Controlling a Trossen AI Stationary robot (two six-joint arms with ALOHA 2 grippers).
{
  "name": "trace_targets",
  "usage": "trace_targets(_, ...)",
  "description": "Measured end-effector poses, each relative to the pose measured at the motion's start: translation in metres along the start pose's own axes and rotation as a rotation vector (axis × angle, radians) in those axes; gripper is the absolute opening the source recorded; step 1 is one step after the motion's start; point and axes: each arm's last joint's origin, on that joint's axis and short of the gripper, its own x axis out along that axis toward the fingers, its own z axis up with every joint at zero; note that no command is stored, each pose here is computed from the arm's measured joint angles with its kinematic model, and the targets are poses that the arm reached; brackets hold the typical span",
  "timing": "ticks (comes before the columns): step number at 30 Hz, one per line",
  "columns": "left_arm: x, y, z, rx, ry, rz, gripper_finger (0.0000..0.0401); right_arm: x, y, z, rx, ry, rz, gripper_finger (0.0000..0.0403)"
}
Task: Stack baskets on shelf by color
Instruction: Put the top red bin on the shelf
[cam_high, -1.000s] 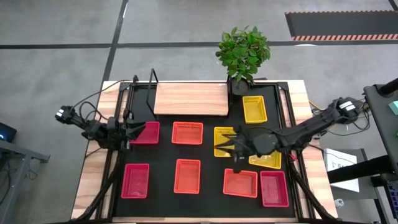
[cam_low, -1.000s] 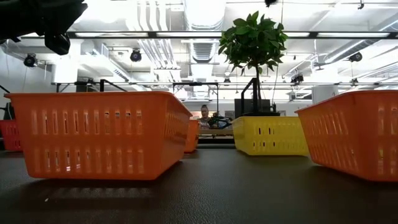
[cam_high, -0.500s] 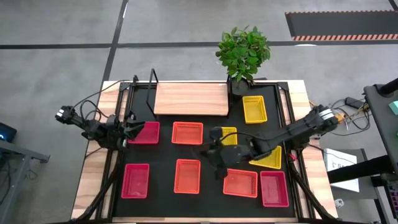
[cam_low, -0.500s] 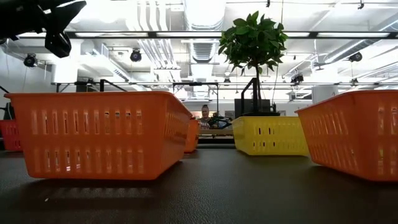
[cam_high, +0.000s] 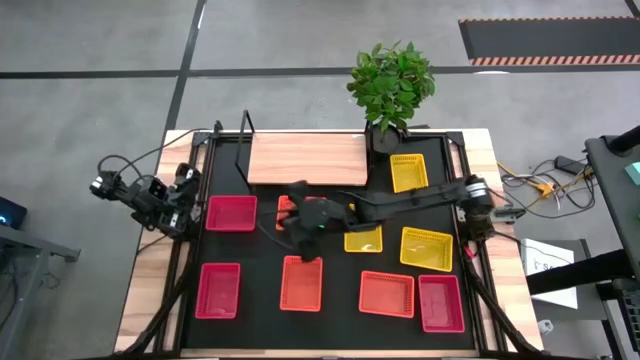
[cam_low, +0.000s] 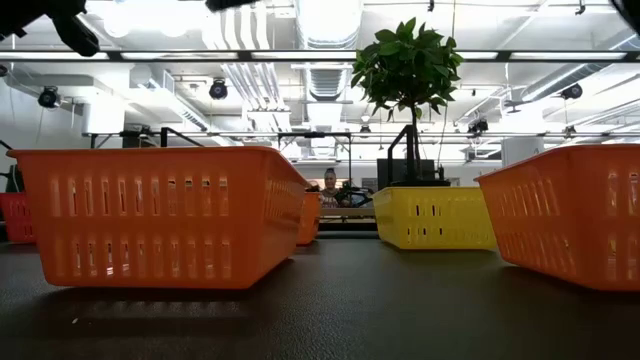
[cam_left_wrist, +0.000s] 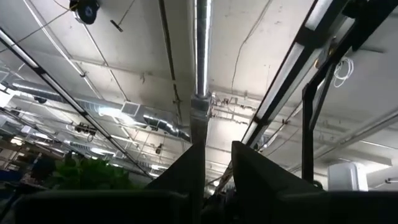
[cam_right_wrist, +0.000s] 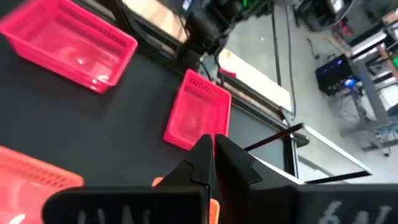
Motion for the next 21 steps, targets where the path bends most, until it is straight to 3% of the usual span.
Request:
trace_targets(10, 0.0, -0.001, 0.0, 0.002, -0.005, -0.017, 0.0063, 0.064, -0.007, -0.002, -0.045, 0.079, 0.005, 0.0016)
trace_targets(21, 0.0, 0.0, 0.001, -0.001, -0.013, -0.016, 0.0063, 0.107, -0.01, -0.028, -0.053, 0.091, 0.077, 0.012)
